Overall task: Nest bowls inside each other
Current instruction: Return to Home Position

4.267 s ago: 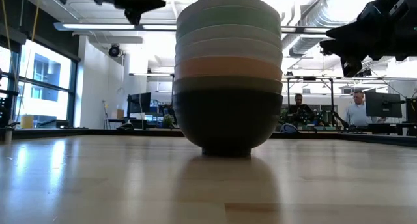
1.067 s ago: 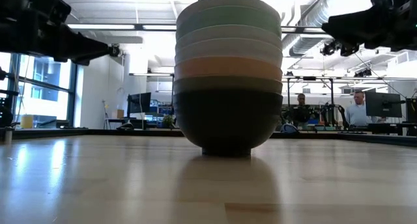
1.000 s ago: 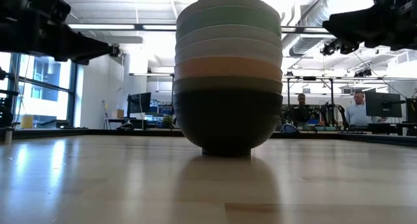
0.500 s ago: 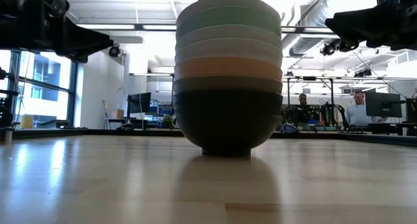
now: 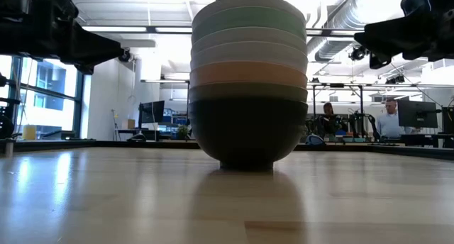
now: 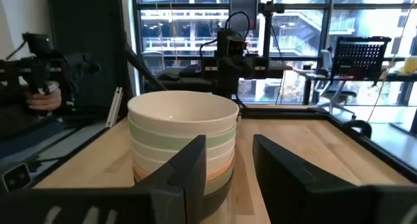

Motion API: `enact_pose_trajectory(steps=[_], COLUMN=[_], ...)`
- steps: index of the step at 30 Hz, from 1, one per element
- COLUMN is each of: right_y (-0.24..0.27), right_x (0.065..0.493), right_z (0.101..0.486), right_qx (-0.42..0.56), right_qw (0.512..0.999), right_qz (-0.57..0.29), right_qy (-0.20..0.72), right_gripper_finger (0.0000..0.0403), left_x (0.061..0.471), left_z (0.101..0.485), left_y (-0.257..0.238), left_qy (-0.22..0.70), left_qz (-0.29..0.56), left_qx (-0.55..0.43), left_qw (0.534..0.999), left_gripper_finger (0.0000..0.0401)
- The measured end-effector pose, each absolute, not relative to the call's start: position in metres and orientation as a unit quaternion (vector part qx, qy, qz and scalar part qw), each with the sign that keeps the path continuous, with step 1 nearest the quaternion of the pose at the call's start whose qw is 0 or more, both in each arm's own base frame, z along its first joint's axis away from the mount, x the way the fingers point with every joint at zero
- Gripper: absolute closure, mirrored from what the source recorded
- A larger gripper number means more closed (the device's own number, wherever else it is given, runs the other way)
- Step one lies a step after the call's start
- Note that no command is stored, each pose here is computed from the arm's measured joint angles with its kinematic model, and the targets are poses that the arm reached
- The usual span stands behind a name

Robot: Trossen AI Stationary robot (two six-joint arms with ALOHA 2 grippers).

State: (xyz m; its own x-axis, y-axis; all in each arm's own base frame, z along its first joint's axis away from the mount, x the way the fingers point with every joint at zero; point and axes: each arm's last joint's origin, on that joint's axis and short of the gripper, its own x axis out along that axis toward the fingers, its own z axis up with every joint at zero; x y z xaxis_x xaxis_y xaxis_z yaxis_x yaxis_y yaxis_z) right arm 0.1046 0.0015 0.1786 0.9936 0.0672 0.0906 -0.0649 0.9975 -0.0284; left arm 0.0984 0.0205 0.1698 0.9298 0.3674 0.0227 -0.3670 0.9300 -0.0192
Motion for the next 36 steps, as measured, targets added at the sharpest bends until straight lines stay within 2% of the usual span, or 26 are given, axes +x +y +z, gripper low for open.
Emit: enact_pose_trajectory(steps=[11, 21, 36], right_y=[0.0014, 0.0014, 0.0013], right_x=[0.1047, 0.1049, 0.1050], right_z=[0.1782, 0.1746, 0.1722], right_qx=[-0.001, -0.001, 0.000], right_qw=[0.999, 0.999, 0.999], right_qz=[0.031, 0.031, 0.030], right_qy=[-0.043, -0.025, -0.013], right_gripper_finger=[0.0286, 0.0286, 0.0286], left_x=[0.1000, 0.0993, 0.0994], left_z=[0.1639, 0.1657, 0.1679], left_y=[0.0155, 0.0185, 0.0184], left_qy=[0.023, 0.011, 0.003], left_qz=[0.098, 0.150, 0.149], left_qx=[0.027, -0.004, 0.021], left_qw=[0.995, 0.989, 0.989], left_gripper_finger=[0.0275, 0.0275, 0.0275])
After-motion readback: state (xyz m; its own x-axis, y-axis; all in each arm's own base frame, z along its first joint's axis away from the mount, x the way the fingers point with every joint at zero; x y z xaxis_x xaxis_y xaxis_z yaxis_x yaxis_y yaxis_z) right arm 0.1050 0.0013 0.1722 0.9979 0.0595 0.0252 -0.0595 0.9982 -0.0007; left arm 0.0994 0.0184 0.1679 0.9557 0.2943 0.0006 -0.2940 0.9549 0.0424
